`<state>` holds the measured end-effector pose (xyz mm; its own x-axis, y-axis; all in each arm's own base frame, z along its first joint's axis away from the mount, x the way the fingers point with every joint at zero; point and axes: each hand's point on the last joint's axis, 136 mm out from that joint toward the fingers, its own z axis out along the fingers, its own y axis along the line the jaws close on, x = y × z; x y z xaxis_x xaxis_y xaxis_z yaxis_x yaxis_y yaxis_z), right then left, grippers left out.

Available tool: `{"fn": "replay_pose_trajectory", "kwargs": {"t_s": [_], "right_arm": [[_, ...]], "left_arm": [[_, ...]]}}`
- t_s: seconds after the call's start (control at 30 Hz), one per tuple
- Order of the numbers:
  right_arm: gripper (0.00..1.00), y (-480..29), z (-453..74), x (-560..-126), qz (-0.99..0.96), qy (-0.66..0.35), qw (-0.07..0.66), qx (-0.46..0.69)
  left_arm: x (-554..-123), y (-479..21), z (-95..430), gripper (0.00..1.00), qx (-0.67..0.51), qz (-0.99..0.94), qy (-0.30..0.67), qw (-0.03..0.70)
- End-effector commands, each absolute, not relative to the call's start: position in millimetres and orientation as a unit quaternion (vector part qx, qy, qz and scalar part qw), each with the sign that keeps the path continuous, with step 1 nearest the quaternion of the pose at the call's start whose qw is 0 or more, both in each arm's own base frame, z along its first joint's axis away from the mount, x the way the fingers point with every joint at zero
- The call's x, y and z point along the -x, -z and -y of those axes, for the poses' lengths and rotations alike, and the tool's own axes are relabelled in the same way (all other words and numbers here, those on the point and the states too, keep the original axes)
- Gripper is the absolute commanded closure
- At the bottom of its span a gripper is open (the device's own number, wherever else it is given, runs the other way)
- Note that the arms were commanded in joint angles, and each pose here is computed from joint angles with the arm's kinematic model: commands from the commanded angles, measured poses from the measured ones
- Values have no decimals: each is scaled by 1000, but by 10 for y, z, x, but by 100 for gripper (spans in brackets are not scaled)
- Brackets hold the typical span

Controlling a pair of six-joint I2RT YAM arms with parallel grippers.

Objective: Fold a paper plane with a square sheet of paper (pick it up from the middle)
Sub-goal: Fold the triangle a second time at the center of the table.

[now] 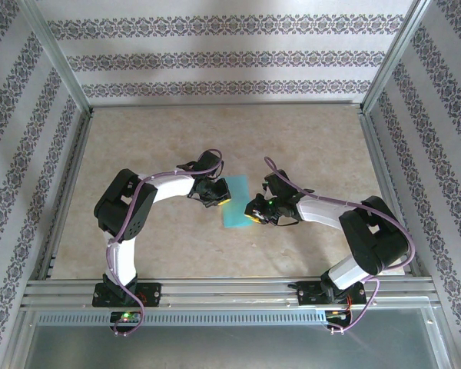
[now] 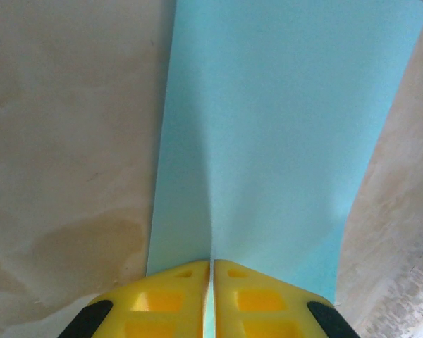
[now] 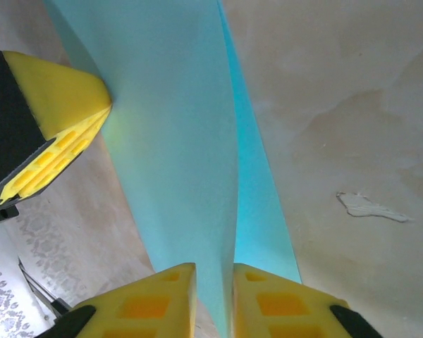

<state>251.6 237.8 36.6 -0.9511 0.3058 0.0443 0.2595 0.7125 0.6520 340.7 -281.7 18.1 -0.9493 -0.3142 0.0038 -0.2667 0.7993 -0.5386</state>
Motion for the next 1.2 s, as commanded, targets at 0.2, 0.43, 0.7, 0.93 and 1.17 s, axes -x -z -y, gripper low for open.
{"fn": "replay_pose_trajectory", "kwargs": {"t_s": [0.2, 0.43, 0.7, 0.93, 1.17], "right_arm": [[98, -255, -2277, -2458, -930, -327, 20, -168], [100, -267, -2259, -2406, -932, -324, 14, -164], [100, -392, -2330, -2469, -927, -342, 22, -153], [100, -509, -2543, -2564, -923, -366, 38, -117], [100, -513, -2721, -2768, -920, -373, 49, -109]], "left_arm": [[-3387, -239, 2807, 86, 134, -952, 272, 38], [-3662, -497, 2794, 81, 114, -945, 294, 89], [-3613, -137, 2673, 86, 121, -960, 249, 51], [-3528, 31, 2643, 87, 124, -963, 236, 28], [-3489, 52, 2631, 87, 126, -963, 237, 24]]}}
